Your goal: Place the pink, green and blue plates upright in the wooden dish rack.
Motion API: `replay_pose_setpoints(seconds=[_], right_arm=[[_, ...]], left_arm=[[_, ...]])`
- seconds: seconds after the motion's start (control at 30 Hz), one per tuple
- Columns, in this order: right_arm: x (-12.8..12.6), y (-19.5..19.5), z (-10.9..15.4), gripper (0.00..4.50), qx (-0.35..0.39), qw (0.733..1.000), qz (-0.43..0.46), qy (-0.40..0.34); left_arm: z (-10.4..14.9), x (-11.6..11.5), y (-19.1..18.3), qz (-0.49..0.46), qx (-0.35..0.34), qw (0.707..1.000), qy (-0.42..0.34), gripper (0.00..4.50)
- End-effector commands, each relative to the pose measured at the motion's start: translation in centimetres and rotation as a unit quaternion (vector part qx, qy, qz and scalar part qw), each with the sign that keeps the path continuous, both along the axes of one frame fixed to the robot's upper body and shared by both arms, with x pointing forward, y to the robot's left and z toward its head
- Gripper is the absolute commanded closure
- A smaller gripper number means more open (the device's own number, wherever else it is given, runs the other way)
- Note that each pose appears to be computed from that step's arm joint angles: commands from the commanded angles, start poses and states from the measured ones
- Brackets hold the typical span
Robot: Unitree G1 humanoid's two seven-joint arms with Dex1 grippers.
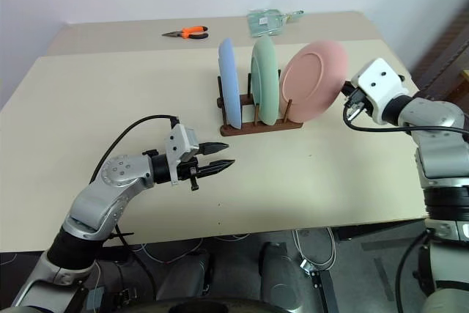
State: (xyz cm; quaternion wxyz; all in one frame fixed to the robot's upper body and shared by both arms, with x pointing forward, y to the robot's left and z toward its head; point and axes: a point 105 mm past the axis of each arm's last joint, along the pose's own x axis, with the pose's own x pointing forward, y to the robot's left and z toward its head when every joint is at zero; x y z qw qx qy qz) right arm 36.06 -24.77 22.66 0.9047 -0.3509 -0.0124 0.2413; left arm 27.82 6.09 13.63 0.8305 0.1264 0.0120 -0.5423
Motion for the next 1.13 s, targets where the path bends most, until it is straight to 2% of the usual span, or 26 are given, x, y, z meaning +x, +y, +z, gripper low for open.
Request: replay_pose_setpoints(seconds=[0.03, 0.17, 0.23, 0.47, 0.63, 0.73, 0.87, 0.97, 1.13], right_arm=[[-0.9, 1.2, 2.3, 4.45, 0.013, 0.999, 0.029, -0.031], [-1.8, 2.2, 2.7, 4.45, 0.036, 0.998, 0.056, -0.024], [-1.8, 1.8, 2.5, 4.45, 0.017, 0.999, 0.045, -0.023], [-1.1, -1.1, 1.5, 4.45, 0.018, 0.999, -0.019, -0.018], [-1.0, -4.3, 0.3, 4.45, 0.032, 0.997, -0.068, -0.01], [-1.4, -5.2, 0.1, 4.45, 0.073, 0.995, -0.07, -0.006], [-1.6, -5.7, -1.1, 4.45, 0.103, 0.992, -0.067, 0.009], [-1.7, -5.7, -2.2, 4.45, 0.114, 0.991, -0.066, 0.025], [-1.2, -5.0, -3.1, 4.45, 0.125, 0.99, -0.063, 0.031]], left_arm=[[0.8, -0.4, 0.2, 0.0, -0.006, 1.0, -0.016, 2.57], [0.7, -0.3, 0.1, 0.001, -0.006, 1.0, -0.014, 2.57], [0.7, -0.2, 0.0, 0.001, -0.007, 1.0, -0.013, 2.57], [0.7, 0.3, 0.4, 0.015, -0.007, 1.0, -0.014, 2.57], [0.6, 1.7, 3.5, 0.085, 0.003, 0.996, -0.021, 2.57], [0.0, 2.9, 8.0, 0.165, 0.033, 0.985, -0.027, 2.57], [-1.0, 3.2, 12.4, 0.227, 0.065, 0.971, -0.028, 2.57], [-1.3, 3.1, 13.7, 0.251, 0.062, 0.966, -0.025, 2.57], [-1.4, 3.0, 13.5, 0.256, 0.058, 0.965, -0.027, 2.57]])
